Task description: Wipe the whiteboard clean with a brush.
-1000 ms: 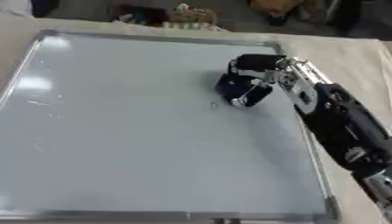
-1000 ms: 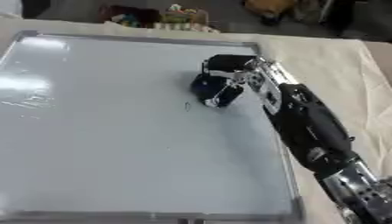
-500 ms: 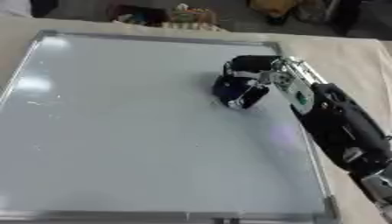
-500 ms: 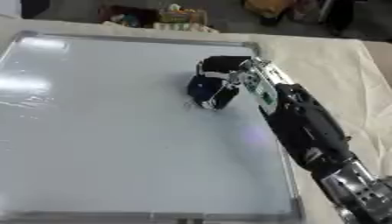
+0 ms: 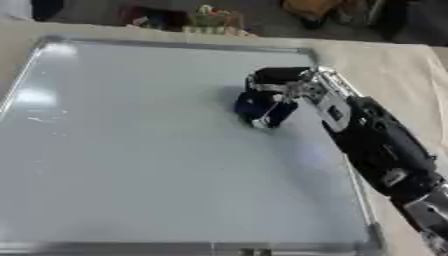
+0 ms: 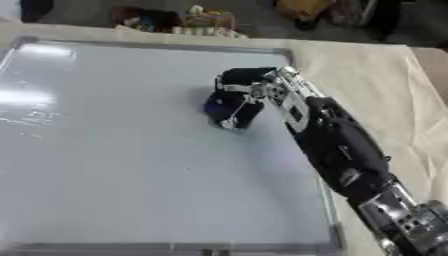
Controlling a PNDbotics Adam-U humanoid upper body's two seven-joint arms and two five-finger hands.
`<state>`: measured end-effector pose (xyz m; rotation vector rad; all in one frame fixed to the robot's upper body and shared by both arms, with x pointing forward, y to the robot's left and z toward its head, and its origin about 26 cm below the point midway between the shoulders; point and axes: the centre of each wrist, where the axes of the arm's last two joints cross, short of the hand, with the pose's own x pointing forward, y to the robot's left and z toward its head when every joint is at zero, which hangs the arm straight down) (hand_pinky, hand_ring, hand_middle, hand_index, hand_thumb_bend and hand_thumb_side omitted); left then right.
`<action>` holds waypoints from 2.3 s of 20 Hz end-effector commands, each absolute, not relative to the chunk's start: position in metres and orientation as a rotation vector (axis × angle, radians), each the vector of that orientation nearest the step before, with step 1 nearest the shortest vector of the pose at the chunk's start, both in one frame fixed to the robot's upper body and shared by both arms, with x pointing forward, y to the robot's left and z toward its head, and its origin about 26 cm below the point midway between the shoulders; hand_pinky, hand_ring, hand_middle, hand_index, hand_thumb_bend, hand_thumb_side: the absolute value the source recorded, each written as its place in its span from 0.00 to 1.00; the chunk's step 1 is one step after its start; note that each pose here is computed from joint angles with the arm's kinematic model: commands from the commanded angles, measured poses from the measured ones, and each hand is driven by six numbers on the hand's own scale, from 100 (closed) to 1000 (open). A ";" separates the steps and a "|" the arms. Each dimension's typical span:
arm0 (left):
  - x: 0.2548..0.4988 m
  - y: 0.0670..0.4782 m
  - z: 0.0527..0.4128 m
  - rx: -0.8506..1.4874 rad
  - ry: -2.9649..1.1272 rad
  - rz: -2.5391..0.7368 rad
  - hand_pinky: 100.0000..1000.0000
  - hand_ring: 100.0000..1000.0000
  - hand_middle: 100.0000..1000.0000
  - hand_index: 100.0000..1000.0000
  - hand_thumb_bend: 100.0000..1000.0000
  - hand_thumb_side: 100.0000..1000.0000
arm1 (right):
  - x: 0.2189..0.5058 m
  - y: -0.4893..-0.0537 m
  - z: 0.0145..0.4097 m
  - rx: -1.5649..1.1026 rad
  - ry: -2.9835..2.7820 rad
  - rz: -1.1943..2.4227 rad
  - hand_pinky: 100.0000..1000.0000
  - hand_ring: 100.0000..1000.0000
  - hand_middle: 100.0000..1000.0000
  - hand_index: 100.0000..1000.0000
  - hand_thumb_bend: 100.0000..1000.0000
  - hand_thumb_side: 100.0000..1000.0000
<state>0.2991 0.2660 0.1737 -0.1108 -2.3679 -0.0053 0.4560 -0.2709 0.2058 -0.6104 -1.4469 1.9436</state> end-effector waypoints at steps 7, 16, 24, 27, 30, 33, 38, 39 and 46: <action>0.299 0.265 0.179 -0.120 -2.382 -0.014 0.34 0.41 0.37 0.47 0.00 0.93 | 0.450 -0.252 0.207 -0.483 -1.408 1.990 0.24 0.34 0.06 0.05 0.00 0.00; 0.299 0.265 0.179 -0.123 -2.384 -0.011 0.34 0.41 0.37 0.47 0.00 0.92 | 0.443 -0.237 0.214 -0.426 -1.420 2.020 0.24 0.33 0.06 0.05 0.00 0.00; 0.299 0.264 0.180 -0.127 -2.390 -0.012 0.34 0.41 0.37 0.47 0.00 0.92 | 0.440 -0.229 0.218 -0.422 -1.431 2.039 0.24 0.33 0.06 0.05 0.00 0.00; 0.299 0.264 0.180 -0.127 -2.391 -0.012 0.34 0.41 0.37 0.47 0.00 0.92 | 0.440 -0.230 0.218 -0.435 -1.427 2.038 0.24 0.33 0.06 0.05 0.00 0.00; 0.299 0.264 0.180 -0.127 -2.392 -0.014 0.34 0.41 0.37 0.47 0.00 0.92 | 0.441 -0.232 0.218 -0.466 -1.431 2.027 0.24 0.33 0.06 0.05 0.00 0.00; 0.298 0.264 0.180 -0.126 -2.393 -0.015 0.34 0.41 0.37 0.47 0.00 0.92 | 0.443 -0.236 0.219 -0.519 -1.438 2.006 0.23 0.34 0.06 0.05 0.00 0.00; 0.298 0.264 0.179 -0.124 -2.393 -0.014 0.34 0.41 0.37 0.47 0.00 0.92 | 0.448 -0.247 0.215 -0.643 -1.445 1.944 0.23 0.34 0.06 0.05 0.00 0.00; 0.298 0.264 0.179 -0.123 -2.394 -0.014 0.34 0.41 0.37 0.47 0.00 0.92 | 0.449 -0.250 0.214 -0.665 -1.443 1.933 0.23 0.34 0.06 0.05 0.00 0.00; 0.298 0.265 0.179 -0.122 -2.392 -0.012 0.34 0.41 0.37 0.47 0.00 0.92 | 0.458 -0.267 0.201 -0.752 -1.411 1.859 0.23 0.35 0.06 0.05 0.00 0.00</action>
